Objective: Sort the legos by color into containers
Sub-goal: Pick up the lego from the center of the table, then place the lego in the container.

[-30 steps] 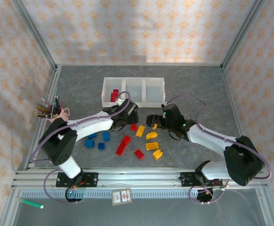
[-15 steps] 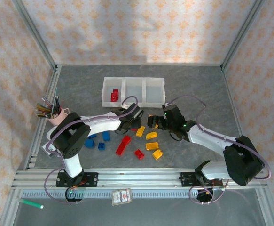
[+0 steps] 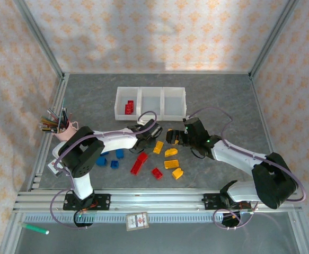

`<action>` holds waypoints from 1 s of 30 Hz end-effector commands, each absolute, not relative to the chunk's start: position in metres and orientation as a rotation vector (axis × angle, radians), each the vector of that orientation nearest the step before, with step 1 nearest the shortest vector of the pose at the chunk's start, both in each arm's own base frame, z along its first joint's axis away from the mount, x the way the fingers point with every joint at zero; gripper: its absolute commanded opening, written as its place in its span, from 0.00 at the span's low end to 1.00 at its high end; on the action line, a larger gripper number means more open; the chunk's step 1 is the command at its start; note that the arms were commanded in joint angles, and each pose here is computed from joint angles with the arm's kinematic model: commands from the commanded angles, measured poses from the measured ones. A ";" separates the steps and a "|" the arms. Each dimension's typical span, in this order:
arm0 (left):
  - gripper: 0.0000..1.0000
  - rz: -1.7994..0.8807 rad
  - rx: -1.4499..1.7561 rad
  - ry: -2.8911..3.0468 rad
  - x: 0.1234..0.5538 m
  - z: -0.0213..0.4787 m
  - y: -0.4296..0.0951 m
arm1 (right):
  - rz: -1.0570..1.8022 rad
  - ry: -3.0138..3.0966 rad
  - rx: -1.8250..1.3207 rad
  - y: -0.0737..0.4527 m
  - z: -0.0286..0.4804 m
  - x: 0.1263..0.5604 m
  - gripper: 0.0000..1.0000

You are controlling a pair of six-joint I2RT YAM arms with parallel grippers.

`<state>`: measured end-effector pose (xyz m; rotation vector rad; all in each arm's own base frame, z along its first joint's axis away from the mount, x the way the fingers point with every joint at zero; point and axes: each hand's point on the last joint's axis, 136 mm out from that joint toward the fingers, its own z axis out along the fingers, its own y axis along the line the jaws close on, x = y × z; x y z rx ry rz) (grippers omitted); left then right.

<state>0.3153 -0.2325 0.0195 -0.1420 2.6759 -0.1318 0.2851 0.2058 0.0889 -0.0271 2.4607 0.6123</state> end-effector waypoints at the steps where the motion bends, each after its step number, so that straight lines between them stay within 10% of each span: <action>1: 0.34 -0.120 -0.127 2.666 0.312 0.023 -0.229 | 0.614 2.432 -0.043 0.208 0.100 0.292 1.00; 13: 0.30 -0.070 -0.201 2.469 0.340 0.098 -0.196 | 0.701 2.371 -0.098 0.229 0.135 0.302 1.00; 30: 0.30 0.019 -0.427 2.229 0.484 0.156 -0.106 | 0.799 2.259 -0.026 0.268 0.163 0.341 1.00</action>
